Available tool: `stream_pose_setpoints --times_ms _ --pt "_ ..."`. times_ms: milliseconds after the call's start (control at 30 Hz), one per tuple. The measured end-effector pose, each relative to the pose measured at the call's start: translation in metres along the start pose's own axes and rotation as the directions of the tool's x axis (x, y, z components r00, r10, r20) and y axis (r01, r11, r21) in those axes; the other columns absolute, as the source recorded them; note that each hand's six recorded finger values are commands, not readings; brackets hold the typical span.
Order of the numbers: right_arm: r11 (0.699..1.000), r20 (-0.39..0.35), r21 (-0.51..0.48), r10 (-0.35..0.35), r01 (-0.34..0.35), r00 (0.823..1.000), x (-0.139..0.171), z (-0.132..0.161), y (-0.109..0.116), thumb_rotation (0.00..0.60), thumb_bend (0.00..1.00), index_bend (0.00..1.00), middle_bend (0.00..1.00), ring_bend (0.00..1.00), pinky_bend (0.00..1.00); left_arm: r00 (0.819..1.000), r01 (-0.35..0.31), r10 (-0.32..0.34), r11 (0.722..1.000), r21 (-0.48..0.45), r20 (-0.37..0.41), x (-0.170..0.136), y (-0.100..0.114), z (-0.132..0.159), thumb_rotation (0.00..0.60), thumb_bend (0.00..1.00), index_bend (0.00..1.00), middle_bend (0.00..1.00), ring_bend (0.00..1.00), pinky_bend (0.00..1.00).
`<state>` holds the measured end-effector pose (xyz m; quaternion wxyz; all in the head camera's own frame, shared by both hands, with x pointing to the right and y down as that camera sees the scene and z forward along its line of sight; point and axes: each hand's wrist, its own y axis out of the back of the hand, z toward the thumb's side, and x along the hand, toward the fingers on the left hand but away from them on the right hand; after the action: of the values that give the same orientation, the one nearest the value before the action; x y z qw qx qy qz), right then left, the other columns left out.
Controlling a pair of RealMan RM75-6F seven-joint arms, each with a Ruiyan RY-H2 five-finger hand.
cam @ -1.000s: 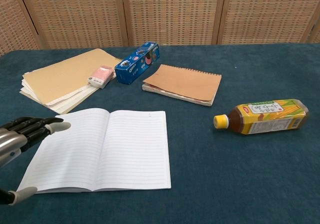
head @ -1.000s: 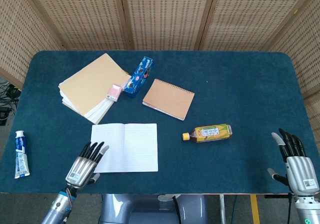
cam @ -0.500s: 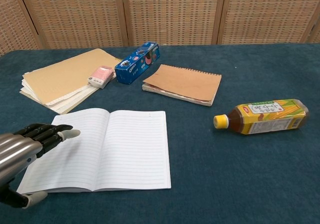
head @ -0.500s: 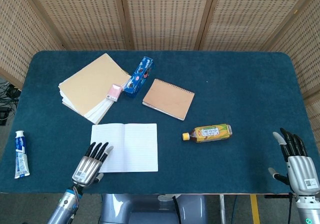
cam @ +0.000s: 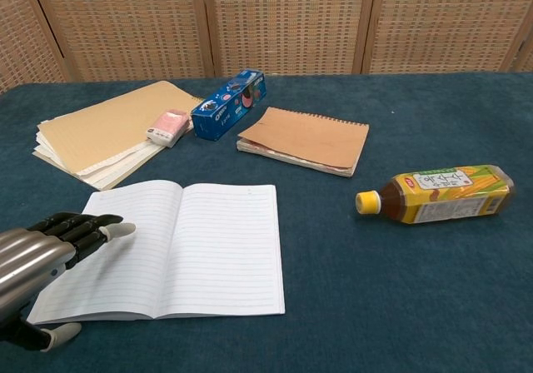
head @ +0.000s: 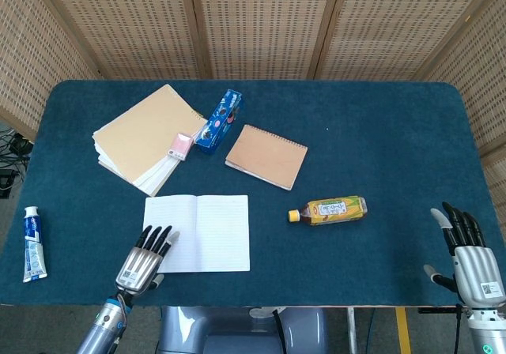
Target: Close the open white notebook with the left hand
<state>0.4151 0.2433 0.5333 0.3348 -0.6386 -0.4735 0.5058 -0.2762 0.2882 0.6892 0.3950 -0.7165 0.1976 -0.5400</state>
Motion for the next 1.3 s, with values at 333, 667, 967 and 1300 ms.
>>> stream_pose_setpoints --times_ms 333,667,967,1300 --pt "1.0 0.0 0.0 0.001 -0.001 1.0 0.0 0.0 0.0 0.6 0.1 0.0 0.0 0.0 0.0 0.999 -0.038 0.039 0.999 0.027 -0.02 0.004 0.003 -0.005 0.6 0.33 0.0 0.0 0.0 0.0" --pt "1.0 0.001 0.002 0.002 -0.002 1.0 0.0 0.001 -0.001 0.6 0.1 0.0 0.0 0.0 0.0 0.997 -0.079 0.08 0.995 0.057 -0.012 0.004 0.008 -0.006 0.6 0.58 0.0 0.0 0.0 0.0" --pt "1.0 0.002 0.001 0.001 -0.001 1.0 0.0 0.0 -0.001 0.6 0.1 0.0 0.0 0.0 0.0 0.993 -0.121 0.12 0.99 0.079 0.006 0.005 0.015 -0.005 0.6 0.61 0.0 0.0 0.0 0.0" --pt "1.0 0.008 -0.004 -0.003 0.003 1.0 0.0 -0.001 0.001 0.6 0.1 0.0 0.0 0.0 0.0 0.956 -0.29 0.284 0.95 0.118 0.069 0.006 0.044 0.001 0.6 0.44 0.0 0.0 0.0 0.0"
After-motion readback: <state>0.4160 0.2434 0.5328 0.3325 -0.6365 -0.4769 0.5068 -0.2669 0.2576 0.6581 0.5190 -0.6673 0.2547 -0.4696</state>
